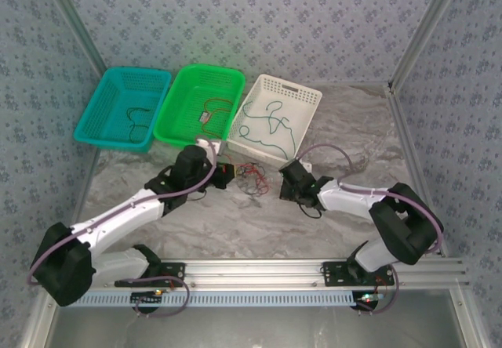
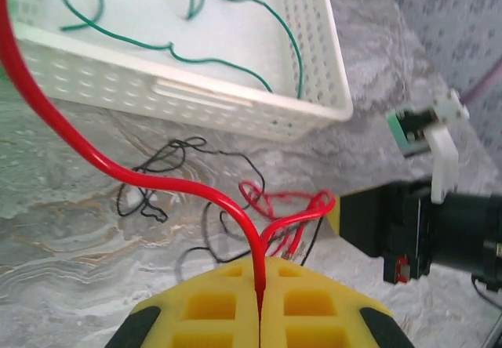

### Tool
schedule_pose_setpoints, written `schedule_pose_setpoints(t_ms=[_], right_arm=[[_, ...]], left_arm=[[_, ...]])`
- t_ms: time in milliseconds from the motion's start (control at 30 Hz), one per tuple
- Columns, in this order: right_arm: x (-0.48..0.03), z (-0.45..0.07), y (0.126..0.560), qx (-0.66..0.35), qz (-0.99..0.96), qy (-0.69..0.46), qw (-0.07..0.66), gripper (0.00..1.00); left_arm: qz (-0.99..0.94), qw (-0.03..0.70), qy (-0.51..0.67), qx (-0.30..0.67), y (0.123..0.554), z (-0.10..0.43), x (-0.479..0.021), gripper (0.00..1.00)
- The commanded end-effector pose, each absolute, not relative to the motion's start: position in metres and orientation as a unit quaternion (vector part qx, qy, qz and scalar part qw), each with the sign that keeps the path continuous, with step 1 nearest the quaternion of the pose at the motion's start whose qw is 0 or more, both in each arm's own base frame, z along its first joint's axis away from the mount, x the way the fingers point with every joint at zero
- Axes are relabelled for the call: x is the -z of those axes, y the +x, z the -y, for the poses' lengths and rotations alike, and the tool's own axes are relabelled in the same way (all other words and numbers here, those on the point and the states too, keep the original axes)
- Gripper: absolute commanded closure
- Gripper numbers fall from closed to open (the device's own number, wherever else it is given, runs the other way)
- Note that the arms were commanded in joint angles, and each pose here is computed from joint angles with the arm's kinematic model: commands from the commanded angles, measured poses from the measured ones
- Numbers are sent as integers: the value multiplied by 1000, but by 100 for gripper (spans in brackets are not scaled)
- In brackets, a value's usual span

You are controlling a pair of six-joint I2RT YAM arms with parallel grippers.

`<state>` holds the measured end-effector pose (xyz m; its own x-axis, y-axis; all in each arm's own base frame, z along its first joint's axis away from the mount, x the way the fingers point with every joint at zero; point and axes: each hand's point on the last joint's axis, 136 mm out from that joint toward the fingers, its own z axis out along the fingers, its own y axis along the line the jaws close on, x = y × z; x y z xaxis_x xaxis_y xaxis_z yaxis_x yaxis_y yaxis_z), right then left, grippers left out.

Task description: Untangle the cables

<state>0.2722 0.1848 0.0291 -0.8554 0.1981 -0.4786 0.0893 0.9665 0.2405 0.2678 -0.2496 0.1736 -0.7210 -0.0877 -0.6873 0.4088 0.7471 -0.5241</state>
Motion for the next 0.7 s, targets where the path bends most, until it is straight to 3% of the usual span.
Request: schedule_pose_setpoints(t_ms=[0,67,100,133,200,267,367,667], right_arm=[[-36,-171,272,-89,-953,84,278,100],[-49,-184,275,-129,-943,54,303,97],[-62,-201,277,-177,-929,20,325,87],[-74,-216,276,-220,-915,-14,339,74],[-104,-247,268,-287,-878,-108,369,36],[-120,-264,262,-301,-858,-161,383,12],[-137,-277,260,-285,-833,-199,431,1],[-169,-299,282,-286,-775,-182,533,0]], left_arm=[[-842,363,63,395,272,248,-194,100],[-839,357,65,405,272,249,-198,100],[-839,352,69,409,270,251,-198,100],[-839,346,70,414,270,253,-199,100],[-841,332,66,422,270,257,-202,100],[-843,319,59,429,271,261,-204,100],[-839,308,57,445,271,267,-211,100],[-836,300,47,456,272,270,-218,100]])
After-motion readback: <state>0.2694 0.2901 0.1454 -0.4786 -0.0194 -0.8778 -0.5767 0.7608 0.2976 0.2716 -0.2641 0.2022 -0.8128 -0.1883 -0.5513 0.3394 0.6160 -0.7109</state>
